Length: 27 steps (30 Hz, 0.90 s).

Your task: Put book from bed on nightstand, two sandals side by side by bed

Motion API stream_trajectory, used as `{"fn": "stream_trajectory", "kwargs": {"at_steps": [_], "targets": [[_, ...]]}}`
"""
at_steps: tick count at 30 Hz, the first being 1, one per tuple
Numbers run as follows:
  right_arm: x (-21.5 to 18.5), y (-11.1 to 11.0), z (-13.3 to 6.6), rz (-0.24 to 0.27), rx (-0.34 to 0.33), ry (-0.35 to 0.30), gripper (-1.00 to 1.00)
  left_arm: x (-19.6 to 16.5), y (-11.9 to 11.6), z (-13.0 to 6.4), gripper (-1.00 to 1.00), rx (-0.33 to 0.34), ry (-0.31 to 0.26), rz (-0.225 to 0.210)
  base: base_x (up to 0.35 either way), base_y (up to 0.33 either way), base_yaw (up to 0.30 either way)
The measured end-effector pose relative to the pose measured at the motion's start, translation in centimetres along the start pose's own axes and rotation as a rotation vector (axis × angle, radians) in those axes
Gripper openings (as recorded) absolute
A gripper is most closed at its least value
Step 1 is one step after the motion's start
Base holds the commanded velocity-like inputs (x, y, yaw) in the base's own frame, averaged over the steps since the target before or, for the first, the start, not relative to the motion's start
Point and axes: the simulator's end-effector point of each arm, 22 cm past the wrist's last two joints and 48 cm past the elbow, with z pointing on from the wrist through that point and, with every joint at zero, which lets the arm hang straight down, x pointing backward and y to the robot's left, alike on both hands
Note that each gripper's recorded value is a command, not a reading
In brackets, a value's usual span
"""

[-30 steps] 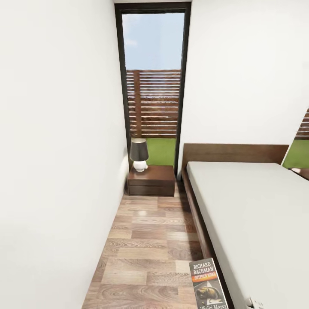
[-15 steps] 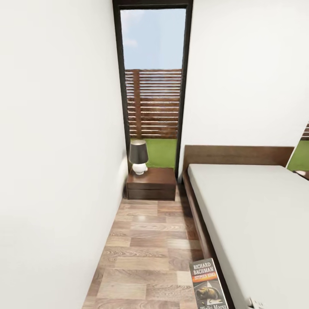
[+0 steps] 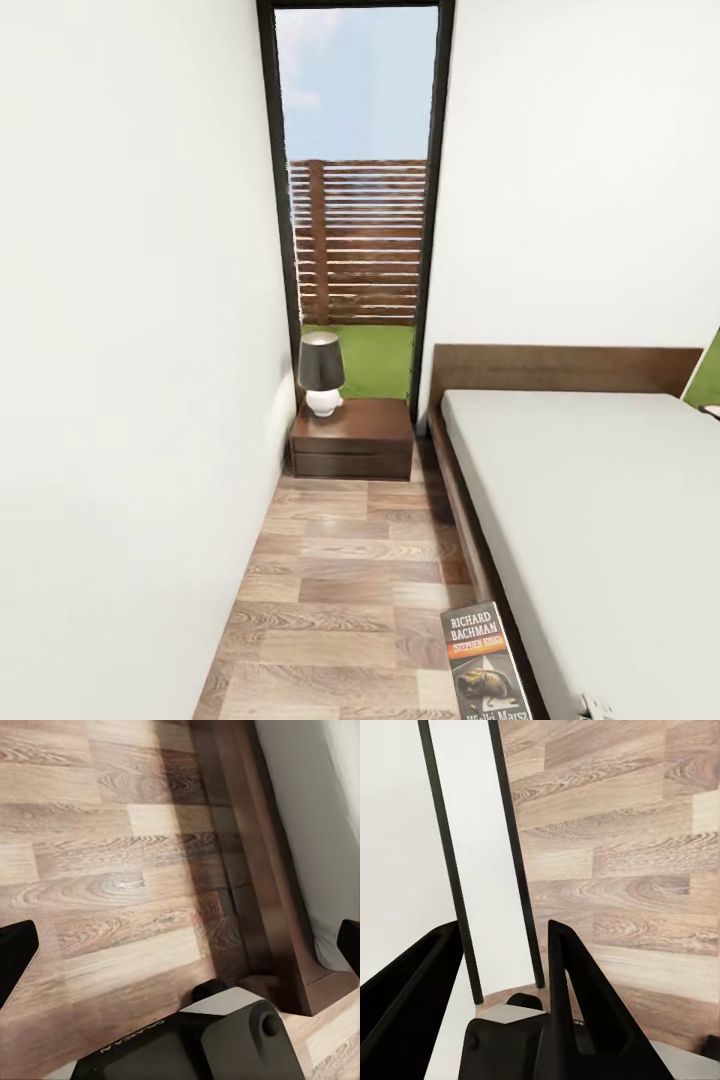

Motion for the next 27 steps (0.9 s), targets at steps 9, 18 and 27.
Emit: {"fn": "stream_trajectory", "kwargs": {"at_steps": [9,18,27], "targets": [[0.01,-0.05,0.00,0.000,0.002,0.000,-1.00,-0.03,0.00,0.00,1.00,0.000,-0.001,0.000,0.329,0.000,0.000],[0.01,-0.03,-0.01,0.001,0.001,0.000,-1.00,-0.02,0.00,0.00,1.00,0.000,0.000,0.000,0.329,0.000,-0.128],[0.01,-0.03,0.00,0.001,0.001,0.001,-1.00,-0.02,0.00,0.00,1.00,0.000,-0.001,0.000,0.329,0.000,-0.026]]}}
